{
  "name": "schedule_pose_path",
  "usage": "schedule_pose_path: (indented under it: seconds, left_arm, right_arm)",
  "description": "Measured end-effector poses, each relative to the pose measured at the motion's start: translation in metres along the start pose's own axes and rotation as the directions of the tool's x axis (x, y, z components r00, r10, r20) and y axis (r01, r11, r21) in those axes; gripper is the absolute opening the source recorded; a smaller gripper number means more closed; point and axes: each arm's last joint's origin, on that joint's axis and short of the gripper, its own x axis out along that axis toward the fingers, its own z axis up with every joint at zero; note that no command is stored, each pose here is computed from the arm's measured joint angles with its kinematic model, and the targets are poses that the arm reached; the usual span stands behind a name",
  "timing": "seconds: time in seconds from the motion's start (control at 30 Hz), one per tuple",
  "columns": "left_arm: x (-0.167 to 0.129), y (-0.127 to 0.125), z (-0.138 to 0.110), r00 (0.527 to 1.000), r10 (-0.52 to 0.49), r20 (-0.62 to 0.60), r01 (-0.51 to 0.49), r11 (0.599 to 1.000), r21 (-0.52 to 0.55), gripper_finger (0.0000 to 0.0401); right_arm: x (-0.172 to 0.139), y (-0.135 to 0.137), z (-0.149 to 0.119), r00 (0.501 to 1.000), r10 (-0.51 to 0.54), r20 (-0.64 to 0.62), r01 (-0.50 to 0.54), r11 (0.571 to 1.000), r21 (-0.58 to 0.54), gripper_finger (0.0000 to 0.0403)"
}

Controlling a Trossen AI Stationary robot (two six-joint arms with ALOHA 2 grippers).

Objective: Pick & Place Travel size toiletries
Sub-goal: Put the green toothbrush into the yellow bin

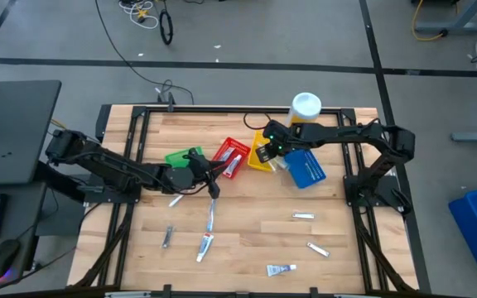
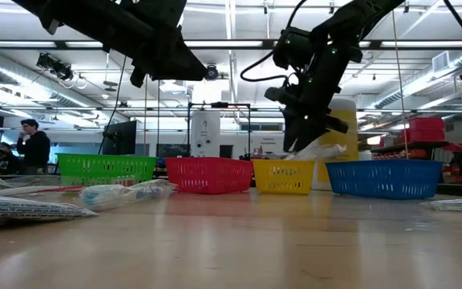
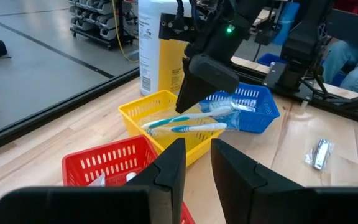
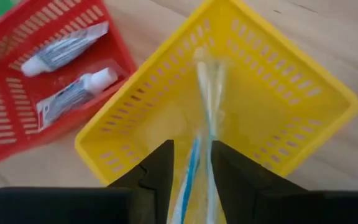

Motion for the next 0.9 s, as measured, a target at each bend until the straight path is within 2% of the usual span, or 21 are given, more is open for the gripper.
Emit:
schedule_pose_path:
  seconds: [0.3, 0.6, 0.9]
  left_arm:
    - [0.0, 0.0, -0.001, 1.0, -0.003, -0.005, 0.003, 1.0, 0.004, 0.0082]
    - [0.0, 0.0, -0.001, 1.0, -0.002, -0.008, 0.002, 1.0, 0.006, 0.0082]
    - [0.0, 0.0, -0.001, 1.0, -0.002, -0.008, 0.002, 1.0, 0.006, 0.0082]
  right_arm:
    - [-0.016, -0.003, -0.003, 0.999, 0.019, -0.042, -0.025, 0.988, -0.151, 0.0141]
    - [-0.032, -0.017, -0.025, 0.966, -0.165, -0.197, 0.125, 0.971, -0.202, 0.0114]
    - [-0.033, -0.019, -0.027, 0.953, -0.266, -0.142, 0.219, 0.935, -0.278, 0.0098]
